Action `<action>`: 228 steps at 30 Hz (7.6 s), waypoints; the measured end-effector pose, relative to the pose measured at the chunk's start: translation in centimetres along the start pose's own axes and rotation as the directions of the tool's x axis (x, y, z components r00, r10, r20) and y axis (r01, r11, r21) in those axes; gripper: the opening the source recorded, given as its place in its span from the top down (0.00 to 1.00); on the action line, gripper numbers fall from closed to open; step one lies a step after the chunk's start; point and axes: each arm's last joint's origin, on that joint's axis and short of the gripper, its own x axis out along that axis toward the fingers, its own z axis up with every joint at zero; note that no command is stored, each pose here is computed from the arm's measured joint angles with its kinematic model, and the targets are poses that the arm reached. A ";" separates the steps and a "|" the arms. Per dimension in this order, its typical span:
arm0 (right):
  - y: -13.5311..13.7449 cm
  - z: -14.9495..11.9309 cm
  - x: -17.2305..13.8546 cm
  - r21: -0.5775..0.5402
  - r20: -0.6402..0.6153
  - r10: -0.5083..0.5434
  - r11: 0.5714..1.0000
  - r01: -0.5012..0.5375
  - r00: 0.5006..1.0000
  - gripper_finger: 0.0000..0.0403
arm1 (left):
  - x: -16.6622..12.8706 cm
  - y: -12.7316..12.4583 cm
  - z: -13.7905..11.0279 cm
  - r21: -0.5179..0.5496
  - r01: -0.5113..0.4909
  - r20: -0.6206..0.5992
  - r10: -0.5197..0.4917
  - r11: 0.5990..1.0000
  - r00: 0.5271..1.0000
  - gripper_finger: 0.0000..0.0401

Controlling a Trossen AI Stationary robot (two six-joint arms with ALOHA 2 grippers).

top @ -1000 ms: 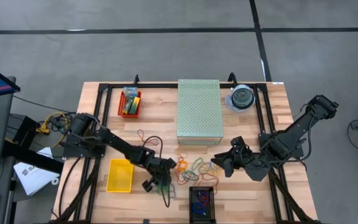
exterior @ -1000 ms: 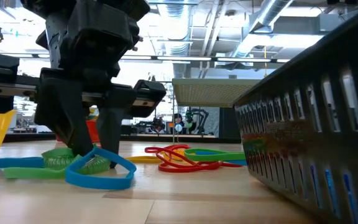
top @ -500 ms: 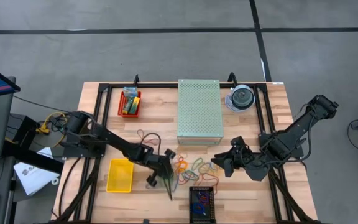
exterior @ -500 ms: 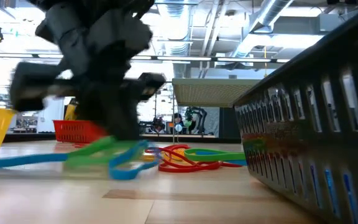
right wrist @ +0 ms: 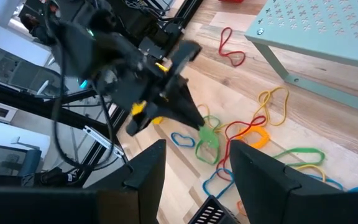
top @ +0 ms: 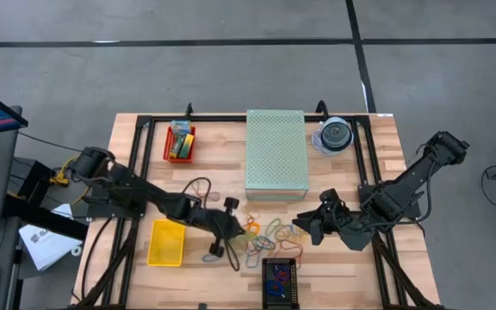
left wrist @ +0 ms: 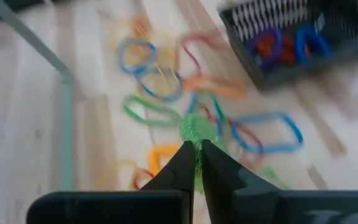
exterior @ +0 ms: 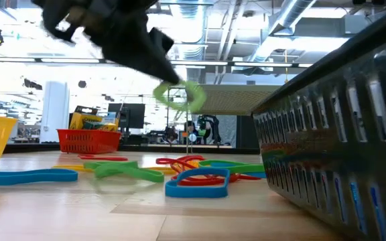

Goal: Pick & Place Office Desk Supplies
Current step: Put the green spring keychain into the black bin, then put the yellow spring keychain into the black bin

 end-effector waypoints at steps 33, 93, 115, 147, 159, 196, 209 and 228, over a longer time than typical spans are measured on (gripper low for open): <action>-0.2 2.1 1.4 -0.033 0.151 -0.044 0.998 0.049 0.988 0.57 | 1.3 -1.9 8.1 -0.103 0.174 0.376 -0.123 0.979 0.918 0.98; 0.9 1.3 0.7 -0.069 0.093 0.057 0.996 -0.051 0.994 0.57 | 5.3 -1.5 7.3 -0.274 0.310 0.360 -0.202 0.910 0.911 0.61; 0.8 -1.1 5.3 -0.065 -0.167 0.023 0.997 -0.034 0.986 0.57 | -5.5 -0.7 0.5 -0.345 0.018 -0.043 -0.035 0.938 0.998 0.69; -1.9 -1.7 23.3 -0.292 -0.526 -0.595 0.798 0.528 0.608 0.30 | -11.4 5.0 1.0 -0.481 -0.111 0.058 0.157 0.870 0.986 0.68; -3.0 -0.8 25.4 -0.176 -0.510 -0.572 0.800 0.573 0.642 0.30 | -11.6 4.9 1.0 -0.484 -0.094 0.060 0.140 0.870 0.988 0.68; -5.1 -3.4 27.8 -0.216 -0.528 -0.602 0.777 0.591 0.598 0.85 | -11.6 4.7 1.1 -0.500 -0.031 0.071 0.077 0.866 0.994 0.68; -1.3 -2.1 26.1 -0.315 -0.458 -0.672 0.734 0.601 0.581 0.98 | -11.6 4.6 1.1 -0.498 -0.025 0.072 0.070 0.867 0.995 0.68; 6.6 -0.8 18.9 -0.362 -0.174 -0.757 0.644 0.674 0.629 1.00 | -11.5 4.6 0.8 -0.485 -0.037 0.042 0.066 0.874 0.997 0.68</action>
